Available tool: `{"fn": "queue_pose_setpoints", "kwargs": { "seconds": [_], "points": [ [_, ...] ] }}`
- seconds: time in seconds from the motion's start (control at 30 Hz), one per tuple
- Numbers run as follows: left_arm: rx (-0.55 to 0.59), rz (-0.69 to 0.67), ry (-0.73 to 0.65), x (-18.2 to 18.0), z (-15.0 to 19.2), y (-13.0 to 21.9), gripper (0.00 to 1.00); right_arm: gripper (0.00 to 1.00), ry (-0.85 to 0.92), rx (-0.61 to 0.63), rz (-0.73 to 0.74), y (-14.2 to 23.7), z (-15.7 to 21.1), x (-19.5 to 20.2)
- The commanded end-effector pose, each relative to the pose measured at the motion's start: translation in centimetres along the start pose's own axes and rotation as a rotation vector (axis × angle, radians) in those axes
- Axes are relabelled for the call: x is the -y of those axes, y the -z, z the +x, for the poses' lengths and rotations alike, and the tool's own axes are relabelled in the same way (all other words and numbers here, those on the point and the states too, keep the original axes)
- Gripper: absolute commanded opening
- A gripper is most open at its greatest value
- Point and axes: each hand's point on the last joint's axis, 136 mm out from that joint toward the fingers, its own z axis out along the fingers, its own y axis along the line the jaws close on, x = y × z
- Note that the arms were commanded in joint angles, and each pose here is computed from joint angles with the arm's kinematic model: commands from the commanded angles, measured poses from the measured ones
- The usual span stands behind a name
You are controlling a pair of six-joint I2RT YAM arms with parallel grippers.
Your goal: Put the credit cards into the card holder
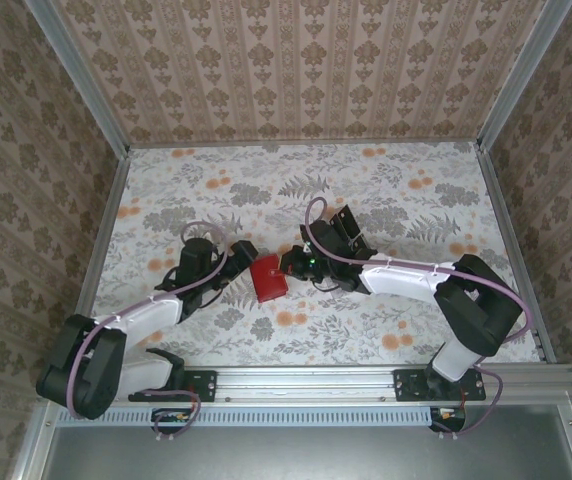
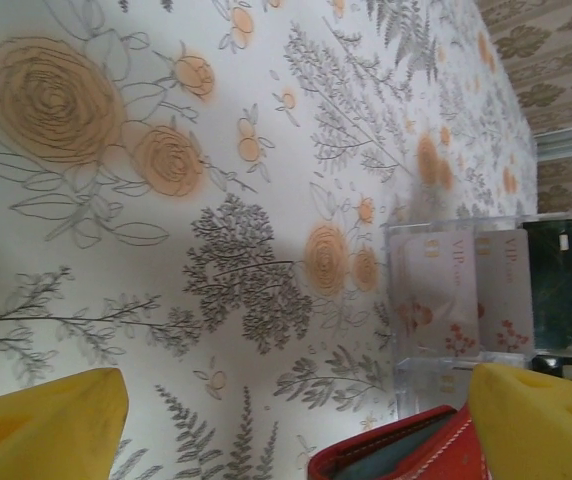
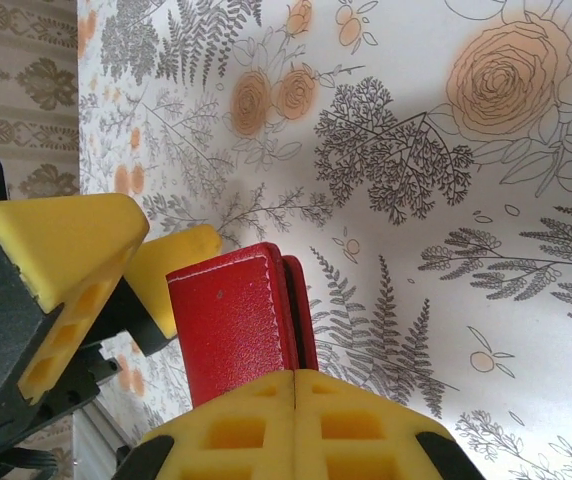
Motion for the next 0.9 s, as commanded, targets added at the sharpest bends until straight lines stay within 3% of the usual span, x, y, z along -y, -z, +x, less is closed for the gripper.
{"fn": "queue_pose_setpoints", "kwargs": {
  "seconds": [0.0,0.13,0.4,0.5,0.67,0.77,0.8,0.87],
  "points": [
    [0.003,0.092,0.012,2.1,0.3,-0.4,0.87,0.0,-0.022,0.02,-0.09,0.8,-0.9,-2.3],
    [-0.003,0.13,0.016,3.0,0.6,-0.8,0.8,0.0,-0.029,0.019,-0.101,0.6,-1.0,-2.6],
    [0.002,0.155,0.014,3.5,1.1,-1.0,0.56,0.0,-0.038,0.009,-0.087,0.0,-0.7,-1.9],
    [0.016,0.144,0.004,3.3,0.9,-0.7,0.4,0.0,-0.04,0.003,-0.079,-0.1,-0.5,-1.4],
    [0.02,0.132,-0.018,3.3,0.8,-0.5,0.06,0.0,-0.043,-0.007,-0.073,-0.4,-0.4,-1.2],
    [0.02,0.124,-0.032,3.2,0.8,-0.4,0.0,0.0,-0.04,-0.011,-0.069,-0.4,-0.5,-1.2],
    [0.021,0.123,-0.039,3.3,0.8,-0.3,0.0,0.04,-0.035,-0.013,-0.066,-0.3,-0.5,-1.3],
    [0.025,0.117,-0.059,3.4,0.6,-0.2,0.0,0.25,-0.015,-0.001,-0.042,0.3,-0.8,-1.2]
  ]
}}
